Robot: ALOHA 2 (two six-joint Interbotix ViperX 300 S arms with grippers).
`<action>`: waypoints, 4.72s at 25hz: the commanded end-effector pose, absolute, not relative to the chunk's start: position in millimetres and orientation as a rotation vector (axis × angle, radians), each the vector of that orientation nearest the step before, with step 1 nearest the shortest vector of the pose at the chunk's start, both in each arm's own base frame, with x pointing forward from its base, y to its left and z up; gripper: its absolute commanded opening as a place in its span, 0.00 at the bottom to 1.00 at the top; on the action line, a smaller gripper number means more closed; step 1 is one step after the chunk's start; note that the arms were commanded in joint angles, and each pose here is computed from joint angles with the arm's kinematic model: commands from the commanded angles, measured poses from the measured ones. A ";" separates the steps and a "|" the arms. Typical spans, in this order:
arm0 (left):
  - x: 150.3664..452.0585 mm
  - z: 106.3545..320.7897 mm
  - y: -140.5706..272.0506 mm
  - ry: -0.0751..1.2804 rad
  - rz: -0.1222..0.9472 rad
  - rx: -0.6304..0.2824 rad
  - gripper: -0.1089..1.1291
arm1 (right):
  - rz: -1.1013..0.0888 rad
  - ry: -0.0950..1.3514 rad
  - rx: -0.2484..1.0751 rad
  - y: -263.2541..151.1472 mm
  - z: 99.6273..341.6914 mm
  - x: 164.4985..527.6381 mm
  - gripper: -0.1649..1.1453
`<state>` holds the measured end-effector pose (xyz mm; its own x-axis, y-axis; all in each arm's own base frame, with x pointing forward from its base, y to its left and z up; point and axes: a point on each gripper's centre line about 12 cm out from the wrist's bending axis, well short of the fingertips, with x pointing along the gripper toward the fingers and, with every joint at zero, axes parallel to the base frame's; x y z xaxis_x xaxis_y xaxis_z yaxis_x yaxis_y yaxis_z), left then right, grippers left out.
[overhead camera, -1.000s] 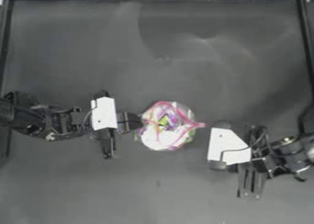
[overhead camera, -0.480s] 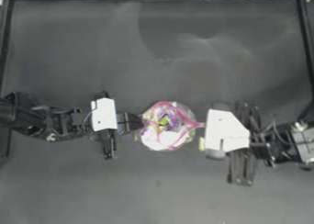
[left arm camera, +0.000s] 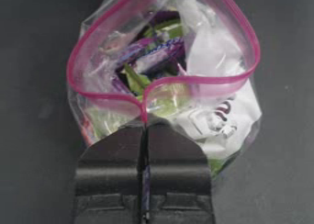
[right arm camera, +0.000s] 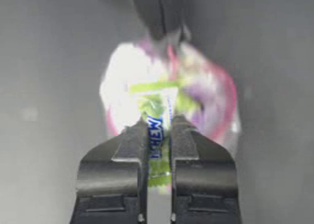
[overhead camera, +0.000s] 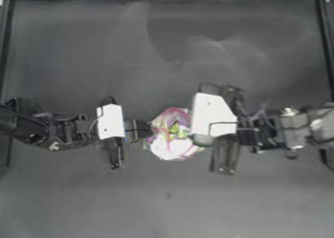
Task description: Put candy in bag
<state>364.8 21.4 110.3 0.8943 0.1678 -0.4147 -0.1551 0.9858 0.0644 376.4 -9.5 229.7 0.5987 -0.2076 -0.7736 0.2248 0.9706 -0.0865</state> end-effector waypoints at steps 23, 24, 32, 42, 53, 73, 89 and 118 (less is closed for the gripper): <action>369.9 119.4 20.0 0.400 0.166 0.027 0.17 | -0.264 0.958 0.012 -33.4 172.8 400.1 0.38; 369.4 119.0 19.4 0.402 0.164 0.027 0.17 | -0.263 0.959 0.007 -33.6 172.4 399.7 0.38; 369.0 118.5 17.8 0.403 0.162 0.021 0.17 | -0.275 0.966 -0.001 -38.7 170.3 398.6 0.56; 368.1 118.2 17.9 0.405 0.163 0.020 0.17 | -0.279 0.955 0.010 -39.2 174.2 400.9 0.76; 367.7 117.3 17.4 0.407 0.162 0.018 0.17 | -0.286 0.937 0.015 -41.2 184.1 399.1 0.90; 364.4 162.6 21.5 0.285 0.165 0.072 0.17 | -0.251 0.775 -0.020 -23.3 256.7 372.7 0.90; 346.1 191.8 20.5 0.221 0.159 0.093 0.17 | -0.234 0.734 -0.006 -15.4 269.5 353.7 0.90; 315.6 191.2 17.8 0.224 0.153 0.089 0.17 | -0.231 0.739 0.001 -11.4 272.2 344.5 0.90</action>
<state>317.0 18.0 173.8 0.9496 0.1602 -0.2693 -0.1336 0.9844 0.1147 346.8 -12.0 258.5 0.6866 -0.2115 -0.6956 0.2059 0.9741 -0.0929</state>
